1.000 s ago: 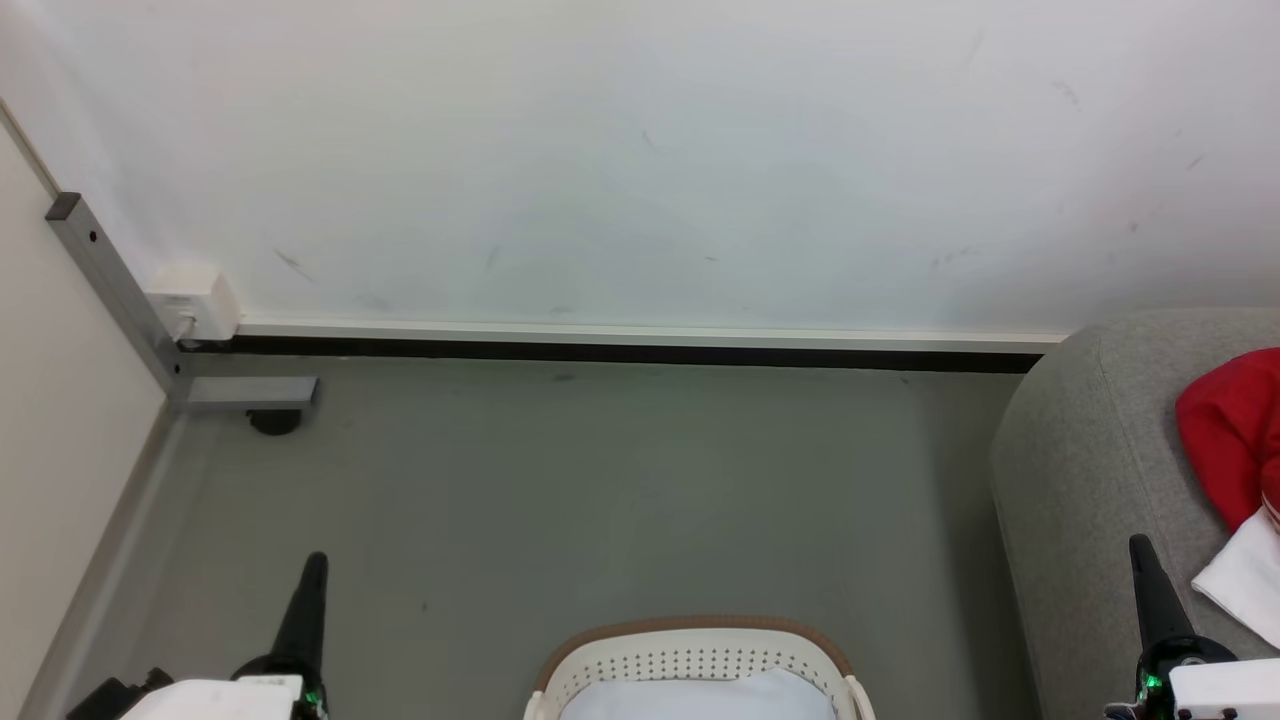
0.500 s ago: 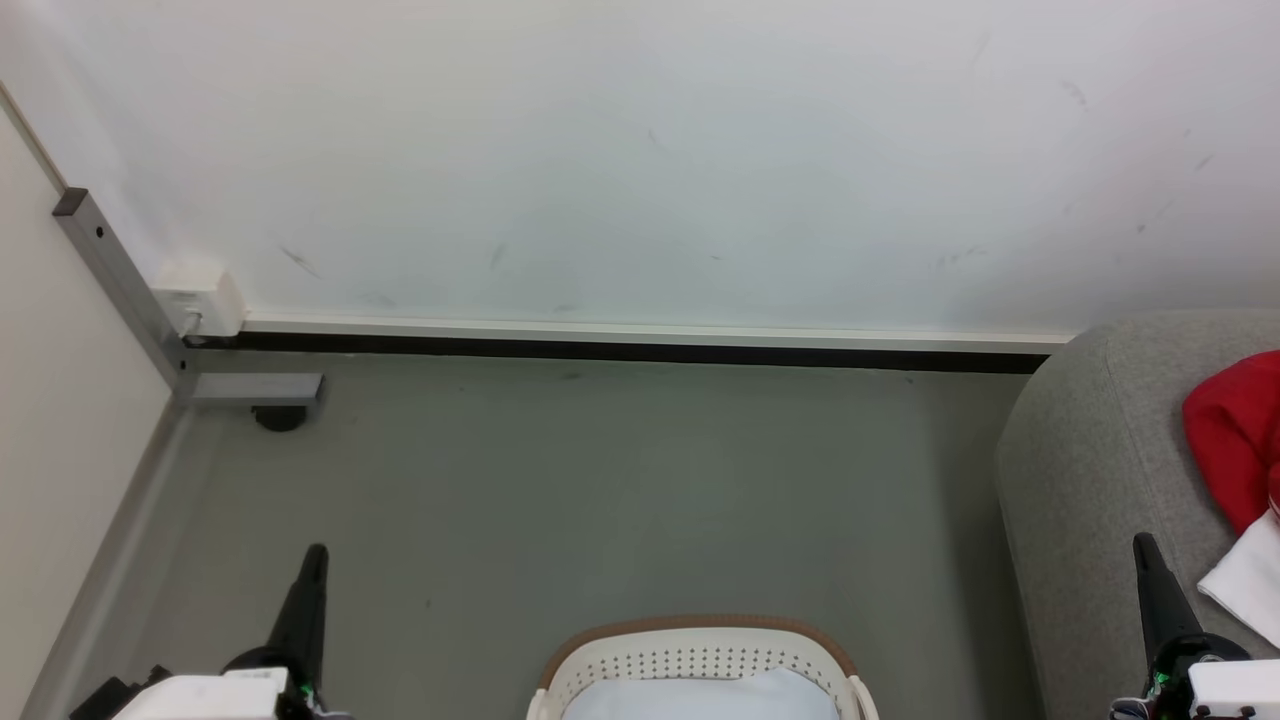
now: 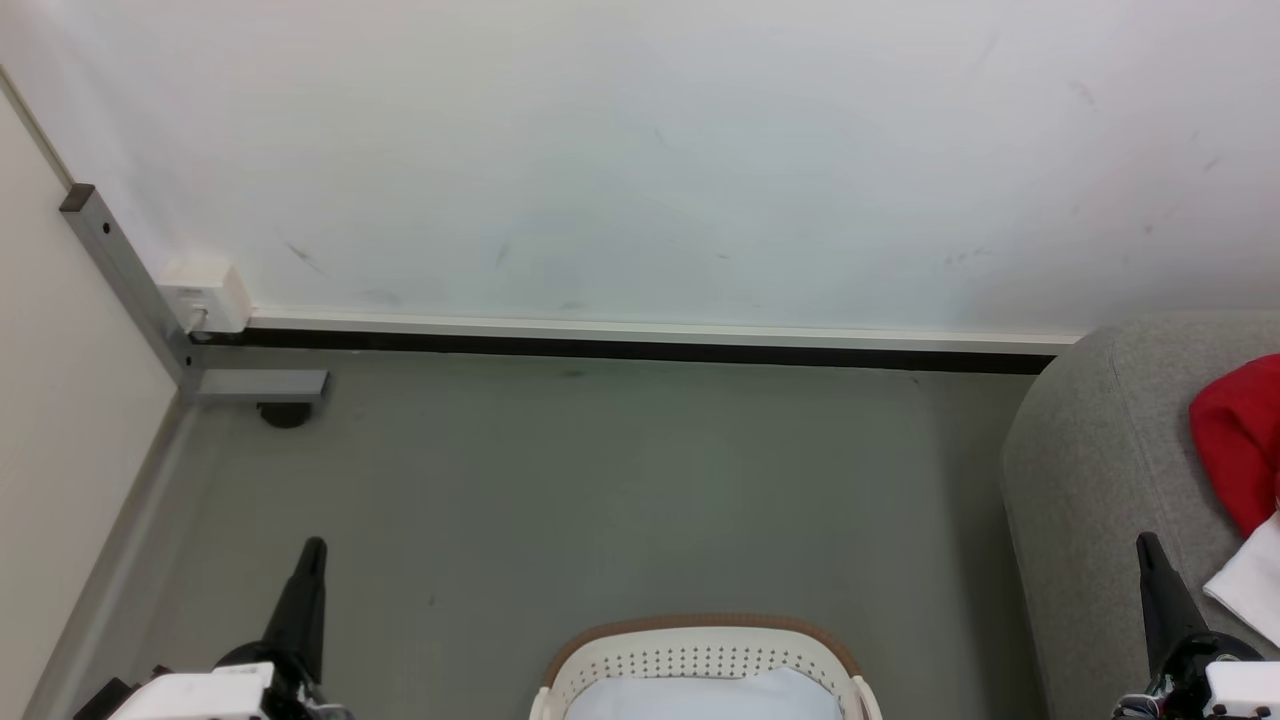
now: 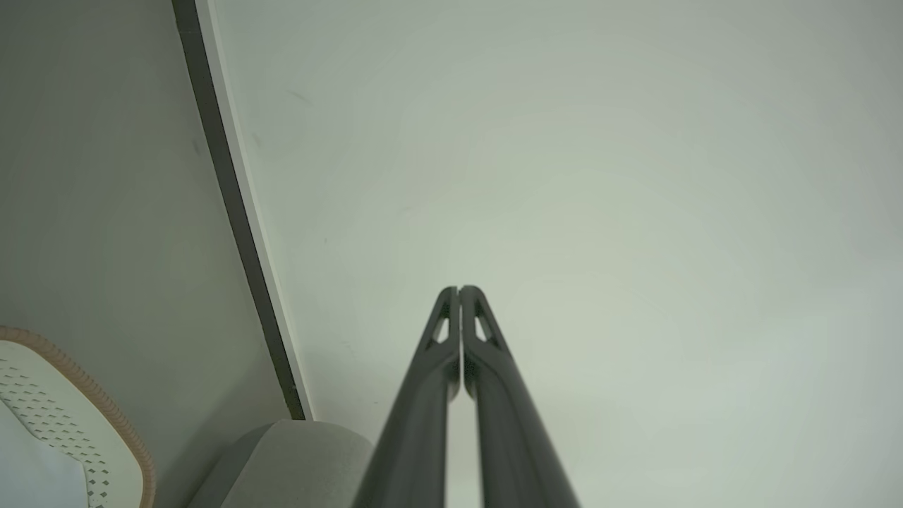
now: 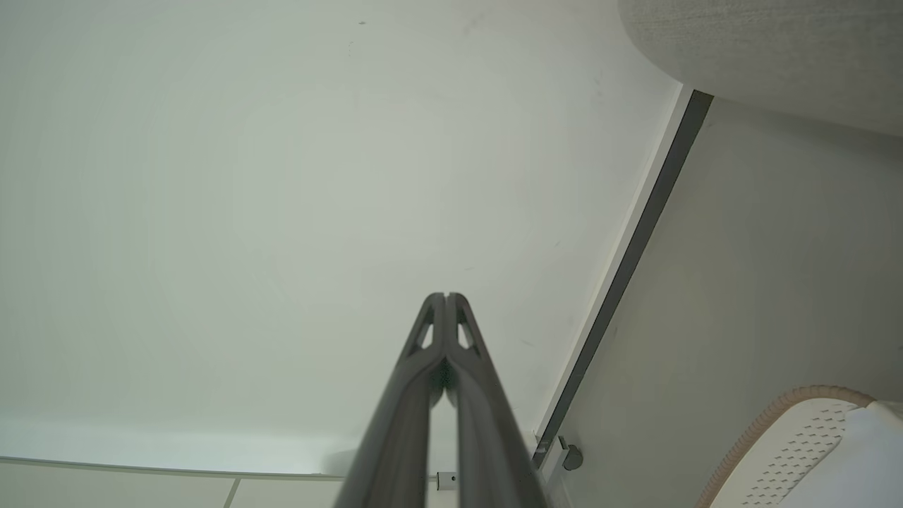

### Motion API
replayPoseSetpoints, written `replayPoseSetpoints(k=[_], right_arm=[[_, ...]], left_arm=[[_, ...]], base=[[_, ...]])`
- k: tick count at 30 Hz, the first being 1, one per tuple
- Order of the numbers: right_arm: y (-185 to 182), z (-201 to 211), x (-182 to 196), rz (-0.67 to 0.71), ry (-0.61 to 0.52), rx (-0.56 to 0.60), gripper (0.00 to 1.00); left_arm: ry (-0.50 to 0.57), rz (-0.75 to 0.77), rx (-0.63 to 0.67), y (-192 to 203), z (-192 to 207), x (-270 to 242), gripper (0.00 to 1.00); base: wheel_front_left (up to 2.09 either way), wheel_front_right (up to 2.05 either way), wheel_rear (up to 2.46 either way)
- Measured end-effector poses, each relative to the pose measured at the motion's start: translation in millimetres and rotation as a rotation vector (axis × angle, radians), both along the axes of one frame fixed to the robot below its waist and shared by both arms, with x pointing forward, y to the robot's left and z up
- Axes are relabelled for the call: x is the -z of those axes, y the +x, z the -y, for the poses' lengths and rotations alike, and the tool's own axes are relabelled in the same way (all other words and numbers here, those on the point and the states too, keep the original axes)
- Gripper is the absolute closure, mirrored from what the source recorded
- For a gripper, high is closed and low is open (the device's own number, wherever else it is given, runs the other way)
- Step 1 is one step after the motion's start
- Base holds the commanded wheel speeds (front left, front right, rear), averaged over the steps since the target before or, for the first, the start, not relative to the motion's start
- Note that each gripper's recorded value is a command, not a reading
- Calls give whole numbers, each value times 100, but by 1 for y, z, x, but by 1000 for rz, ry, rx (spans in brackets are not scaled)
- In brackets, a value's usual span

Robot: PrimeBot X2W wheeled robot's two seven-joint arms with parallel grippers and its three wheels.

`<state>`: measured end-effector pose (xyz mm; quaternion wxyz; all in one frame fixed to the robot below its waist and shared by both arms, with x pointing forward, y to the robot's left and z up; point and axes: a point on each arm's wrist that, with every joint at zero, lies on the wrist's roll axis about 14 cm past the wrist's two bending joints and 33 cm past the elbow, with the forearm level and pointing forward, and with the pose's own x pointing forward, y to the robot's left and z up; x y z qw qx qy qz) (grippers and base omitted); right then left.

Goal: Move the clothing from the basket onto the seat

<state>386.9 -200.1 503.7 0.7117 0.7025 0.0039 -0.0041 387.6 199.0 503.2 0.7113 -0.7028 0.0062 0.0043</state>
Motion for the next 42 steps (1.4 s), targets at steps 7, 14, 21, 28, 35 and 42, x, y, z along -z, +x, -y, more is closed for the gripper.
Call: replayPoseSetpoints(k=[7, 14, 21, 28, 35, 42], right_arm=[[0, 0, 0, 2, 15, -2, 100], [0, 0, 0, 2, 15, -2, 100], [0, 0, 0, 2, 16, -2, 100], [0, 0, 0, 2, 16, -1, 100], [0, 0, 0, 2, 16, -1, 100], [0, 0, 0, 2, 17, -1, 100]], left_arm=[[-10, 2, -2, 0, -1, -1, 100], [-10, 2, -2, 0, -1, -1, 100], [-10, 2, -2, 0, -1, -1, 100], [-10, 2, -2, 0, -1, -1, 100], [-10, 2, -2, 0, -1, -1, 100], [-10, 2, -2, 0, -1, -1, 100]], base=[[0, 0, 0], [0, 0, 0], [0, 0, 0], [0, 0, 0], [0, 0, 0], [0, 0, 0]])
